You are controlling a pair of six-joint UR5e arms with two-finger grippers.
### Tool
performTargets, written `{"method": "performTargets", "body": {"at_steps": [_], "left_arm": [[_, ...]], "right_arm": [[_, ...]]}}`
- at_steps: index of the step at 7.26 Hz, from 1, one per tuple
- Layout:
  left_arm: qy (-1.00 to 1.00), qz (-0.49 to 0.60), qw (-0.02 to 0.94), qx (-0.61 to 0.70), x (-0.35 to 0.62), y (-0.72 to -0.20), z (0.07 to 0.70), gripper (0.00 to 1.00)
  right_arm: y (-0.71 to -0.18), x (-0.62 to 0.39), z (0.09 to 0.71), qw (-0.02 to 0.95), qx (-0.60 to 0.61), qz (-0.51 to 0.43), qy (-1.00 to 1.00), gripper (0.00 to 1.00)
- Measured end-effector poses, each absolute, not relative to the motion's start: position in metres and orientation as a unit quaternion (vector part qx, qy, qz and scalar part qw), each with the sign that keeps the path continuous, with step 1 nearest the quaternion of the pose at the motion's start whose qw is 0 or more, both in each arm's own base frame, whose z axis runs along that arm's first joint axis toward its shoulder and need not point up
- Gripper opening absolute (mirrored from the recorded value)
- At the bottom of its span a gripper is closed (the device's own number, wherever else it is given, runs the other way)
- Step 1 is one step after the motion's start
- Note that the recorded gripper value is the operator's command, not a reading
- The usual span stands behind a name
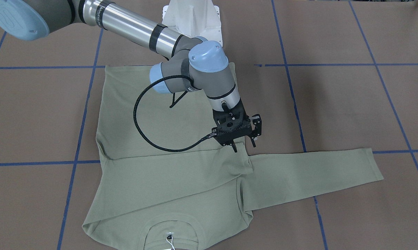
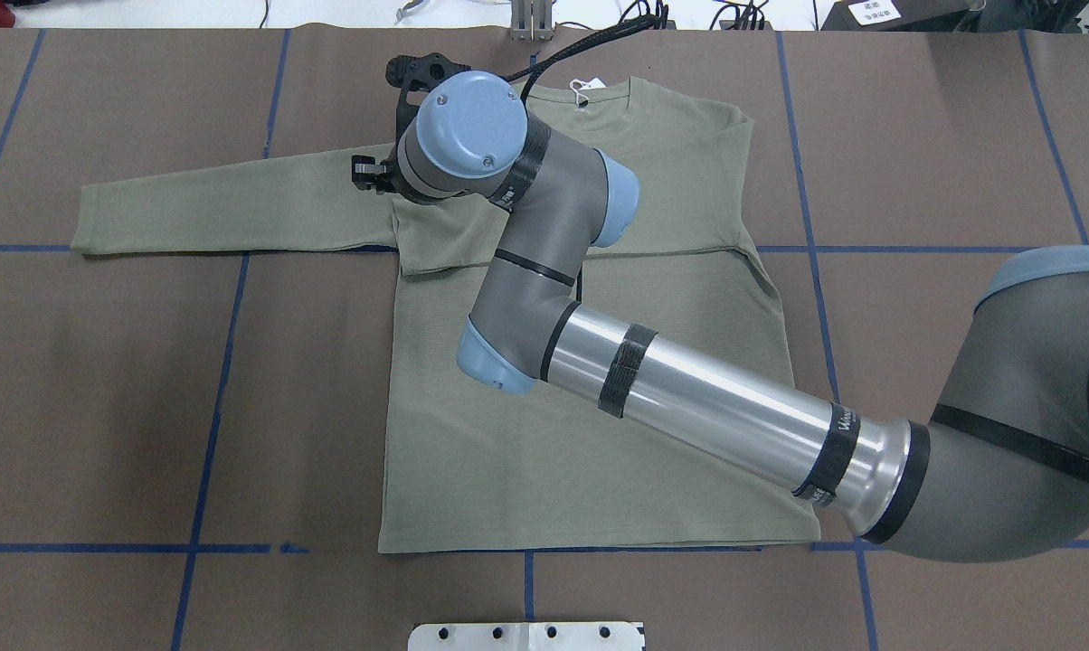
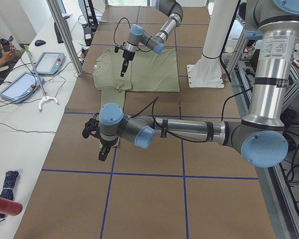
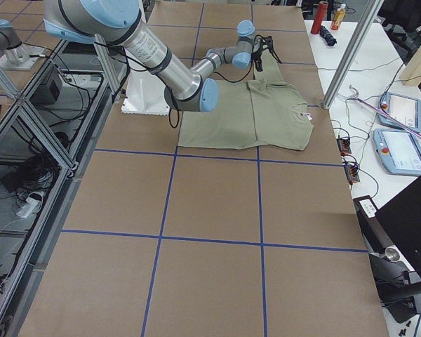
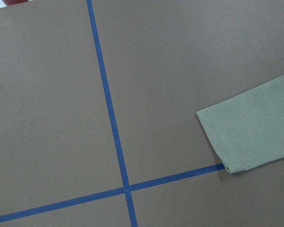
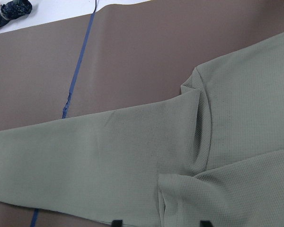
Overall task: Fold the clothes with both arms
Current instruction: 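Release the sleeve and withdraw the right gripper while the left gripper approaches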
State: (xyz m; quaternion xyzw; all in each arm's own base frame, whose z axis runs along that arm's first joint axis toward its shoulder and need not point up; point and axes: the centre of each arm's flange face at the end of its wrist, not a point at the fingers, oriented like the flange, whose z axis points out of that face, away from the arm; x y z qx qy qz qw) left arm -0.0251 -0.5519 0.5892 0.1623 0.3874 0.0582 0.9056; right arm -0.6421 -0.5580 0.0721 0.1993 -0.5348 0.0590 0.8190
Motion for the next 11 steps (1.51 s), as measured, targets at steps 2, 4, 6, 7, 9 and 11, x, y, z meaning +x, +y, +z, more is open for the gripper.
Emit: {"method": "performTargets", "body": {"at_steps": [2, 4, 6, 7, 9, 11], "left_arm": [[0.39, 0.056, 0.904, 0.164, -0.016, -0.556, 0.583, 1.0], [0.401, 0.02, 0.9, 0.169, 0.039, -0.561, 0.567, 1.0], [0.394, -0.03, 0.903, 0.167, 0.115, -0.559, 0.561, 1.0], [0.387, -0.054, 0.905, 0.167, 0.15, -0.563, 0.56, 1.0], [0.388, -0.081, 0.899, 0.188, 0.189, -0.571, 0.572, 1.0], [0.388, -0.086, 0.897, 0.192, 0.208, -0.587, 0.592, 1.0]], "right_arm": [[-0.56, -0.637, 0.072, 0.832, 0.181, 0.079, -0.518, 1.0], [-0.569, -0.591, 0.077, 0.87, 0.13, 0.09, -0.467, 1.0], [-0.589, -0.516, 0.117, 0.898, 0.076, 0.089, -0.425, 1.0], [-0.597, -0.473, 0.159, 0.908, 0.068, 0.078, -0.406, 1.0], [-0.61, -0.361, 0.253, 0.916, 0.06, 0.034, -0.395, 1.0], [-0.604, -0.274, 0.32, 0.915, 0.05, 0.008, -0.401, 1.0]]}}
